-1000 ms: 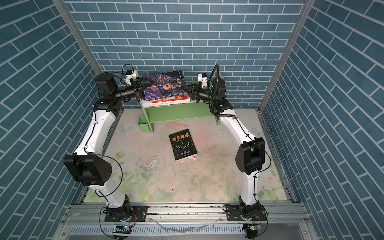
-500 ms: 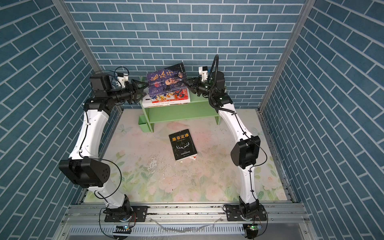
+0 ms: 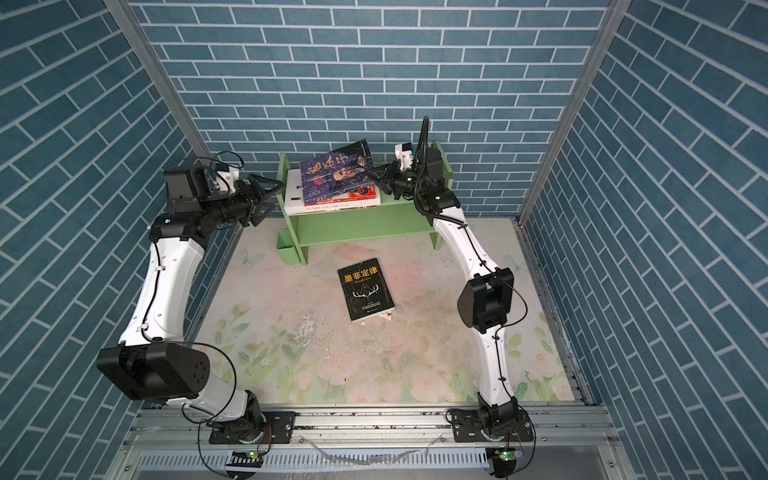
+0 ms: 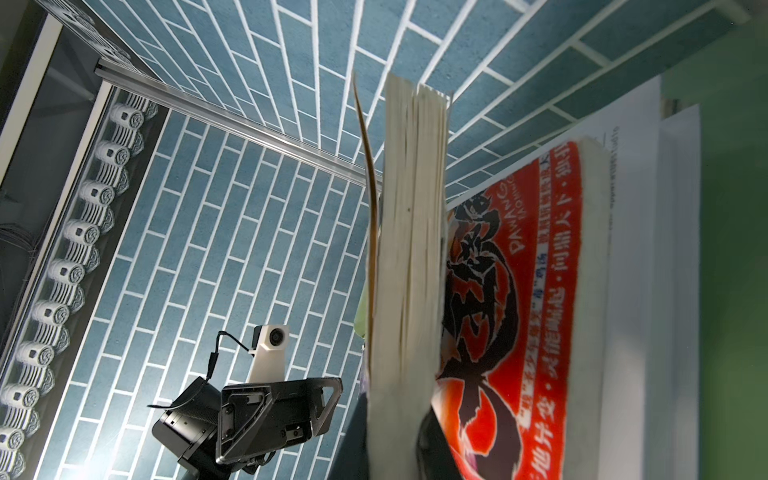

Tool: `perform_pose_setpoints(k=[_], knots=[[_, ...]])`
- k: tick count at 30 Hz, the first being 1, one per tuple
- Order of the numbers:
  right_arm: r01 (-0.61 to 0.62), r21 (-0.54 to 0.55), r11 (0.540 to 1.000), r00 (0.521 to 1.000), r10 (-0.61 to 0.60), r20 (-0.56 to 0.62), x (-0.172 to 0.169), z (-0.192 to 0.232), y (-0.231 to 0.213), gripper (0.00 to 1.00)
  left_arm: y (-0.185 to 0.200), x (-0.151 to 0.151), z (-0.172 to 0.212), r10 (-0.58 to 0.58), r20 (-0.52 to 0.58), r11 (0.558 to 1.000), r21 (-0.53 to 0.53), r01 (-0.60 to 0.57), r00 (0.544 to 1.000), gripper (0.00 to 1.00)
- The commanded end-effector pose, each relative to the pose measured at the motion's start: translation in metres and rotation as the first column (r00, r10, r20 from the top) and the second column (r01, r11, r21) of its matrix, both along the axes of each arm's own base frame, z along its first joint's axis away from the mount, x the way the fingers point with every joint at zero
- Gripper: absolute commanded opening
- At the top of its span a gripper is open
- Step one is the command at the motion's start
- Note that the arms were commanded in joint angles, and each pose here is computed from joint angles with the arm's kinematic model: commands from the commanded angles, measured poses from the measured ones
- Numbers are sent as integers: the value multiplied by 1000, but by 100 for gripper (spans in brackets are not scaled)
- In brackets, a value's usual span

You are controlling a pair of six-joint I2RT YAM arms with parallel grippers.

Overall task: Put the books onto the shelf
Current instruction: 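Lower the purple book flat onto the anime-cover book with both grippers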

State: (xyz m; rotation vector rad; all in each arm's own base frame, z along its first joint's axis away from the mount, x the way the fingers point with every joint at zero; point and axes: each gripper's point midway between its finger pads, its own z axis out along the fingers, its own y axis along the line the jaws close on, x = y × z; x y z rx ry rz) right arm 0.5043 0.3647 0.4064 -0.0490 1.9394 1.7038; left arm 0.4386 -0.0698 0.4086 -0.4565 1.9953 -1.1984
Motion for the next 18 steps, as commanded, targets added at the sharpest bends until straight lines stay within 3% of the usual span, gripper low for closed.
perform_pose_setpoints(k=[1, 18], knots=[[2, 36, 999, 994, -6, 109, -6, 32, -4, 4, 1, -4, 9, 4, 45, 1000, 1, -4, 999, 85], [89, 45, 995, 987, -94, 130, 2, 26, -5, 3, 0, -5, 1, 1, 32, 1000, -20, 0, 999, 85]])
